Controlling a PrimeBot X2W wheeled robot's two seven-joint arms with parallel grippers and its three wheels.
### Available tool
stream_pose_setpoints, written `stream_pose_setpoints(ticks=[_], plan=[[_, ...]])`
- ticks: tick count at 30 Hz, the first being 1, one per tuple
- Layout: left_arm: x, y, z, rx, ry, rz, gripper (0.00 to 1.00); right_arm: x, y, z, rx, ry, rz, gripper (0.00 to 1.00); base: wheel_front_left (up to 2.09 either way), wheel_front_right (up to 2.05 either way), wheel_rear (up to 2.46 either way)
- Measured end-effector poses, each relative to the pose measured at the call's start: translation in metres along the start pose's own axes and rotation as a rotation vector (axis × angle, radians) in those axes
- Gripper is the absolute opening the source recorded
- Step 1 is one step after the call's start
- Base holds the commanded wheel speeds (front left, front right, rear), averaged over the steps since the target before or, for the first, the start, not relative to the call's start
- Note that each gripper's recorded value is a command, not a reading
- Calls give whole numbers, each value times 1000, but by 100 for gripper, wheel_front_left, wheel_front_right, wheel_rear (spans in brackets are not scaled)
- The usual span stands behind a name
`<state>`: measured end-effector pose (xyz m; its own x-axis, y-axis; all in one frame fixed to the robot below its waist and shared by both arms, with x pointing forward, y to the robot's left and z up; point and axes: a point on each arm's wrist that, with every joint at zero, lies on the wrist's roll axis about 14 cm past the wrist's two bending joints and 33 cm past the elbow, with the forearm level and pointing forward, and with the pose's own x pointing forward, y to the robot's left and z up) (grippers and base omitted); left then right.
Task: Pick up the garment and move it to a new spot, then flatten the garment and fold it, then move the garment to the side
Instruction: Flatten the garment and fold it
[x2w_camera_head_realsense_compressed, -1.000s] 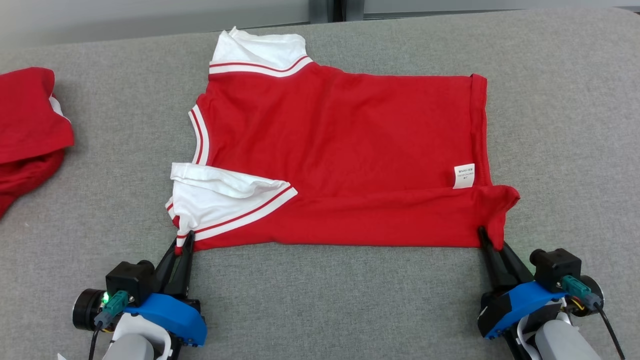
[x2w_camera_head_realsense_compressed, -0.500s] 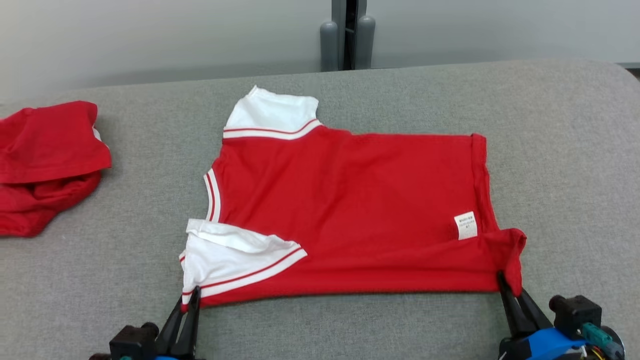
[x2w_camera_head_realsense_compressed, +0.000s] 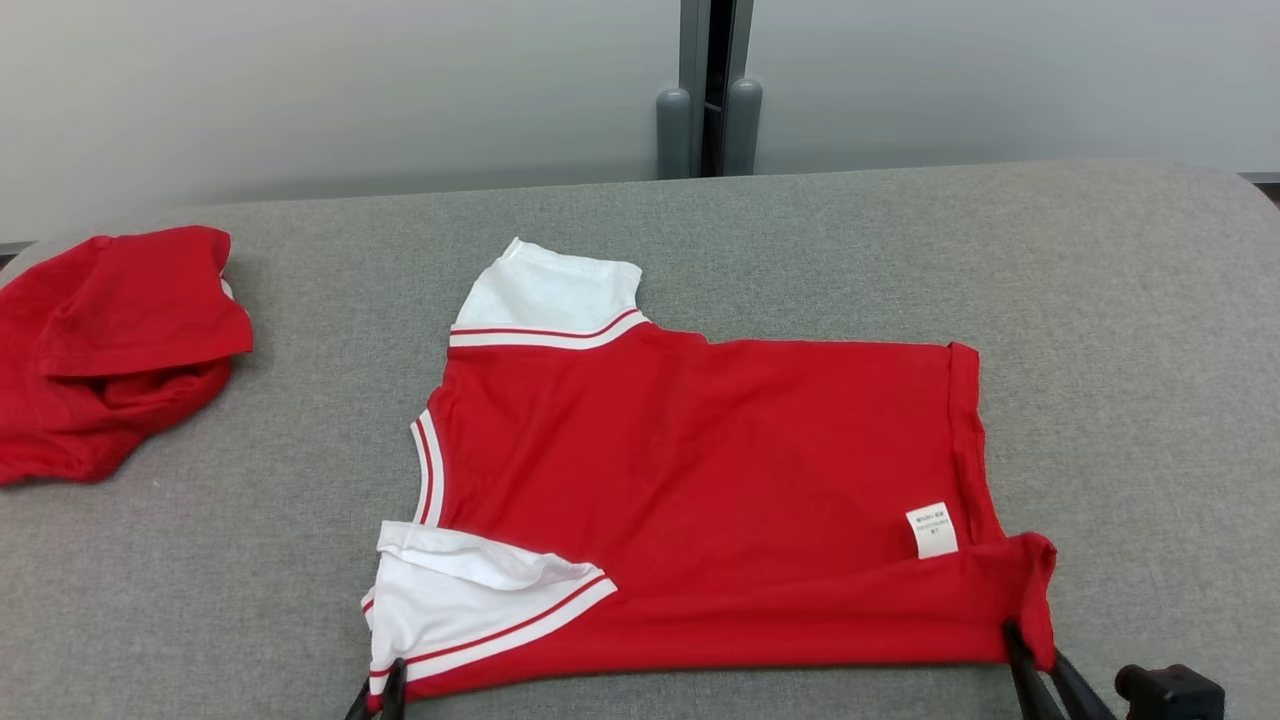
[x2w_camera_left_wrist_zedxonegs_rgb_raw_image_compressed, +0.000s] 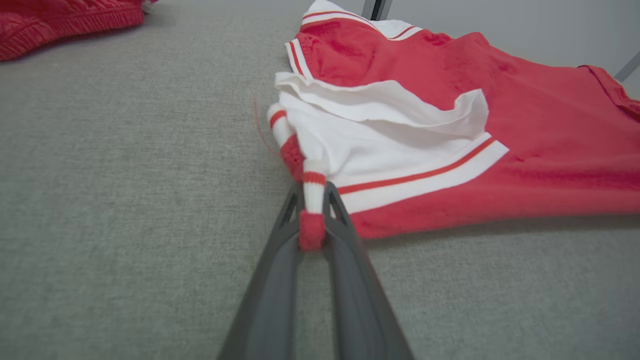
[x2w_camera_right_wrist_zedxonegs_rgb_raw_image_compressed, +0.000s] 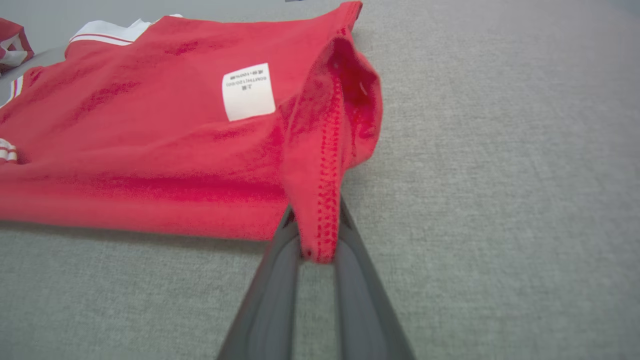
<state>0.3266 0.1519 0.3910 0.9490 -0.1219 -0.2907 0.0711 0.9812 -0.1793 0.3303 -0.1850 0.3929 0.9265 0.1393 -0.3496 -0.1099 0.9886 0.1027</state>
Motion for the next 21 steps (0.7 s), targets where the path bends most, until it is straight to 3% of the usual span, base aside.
stream_pose_setpoints(ticks=[1,7,13,21], plan=[[0,0,0,1,0,1,100,-1,0,2,-2,-5,-2,100,0,0,0],[8,-4,30,37,-90,-14,100,-6,-21,30,-35,-96,-59,100,0,0,0],[23,-11,86,108,-251,-48,100,-5,-36,84,-90,-279,-100,100,0,0,0],[39,-21,154,136,-442,-54,100,1,-26,135,-113,-456,-95,100,0,0,0]])
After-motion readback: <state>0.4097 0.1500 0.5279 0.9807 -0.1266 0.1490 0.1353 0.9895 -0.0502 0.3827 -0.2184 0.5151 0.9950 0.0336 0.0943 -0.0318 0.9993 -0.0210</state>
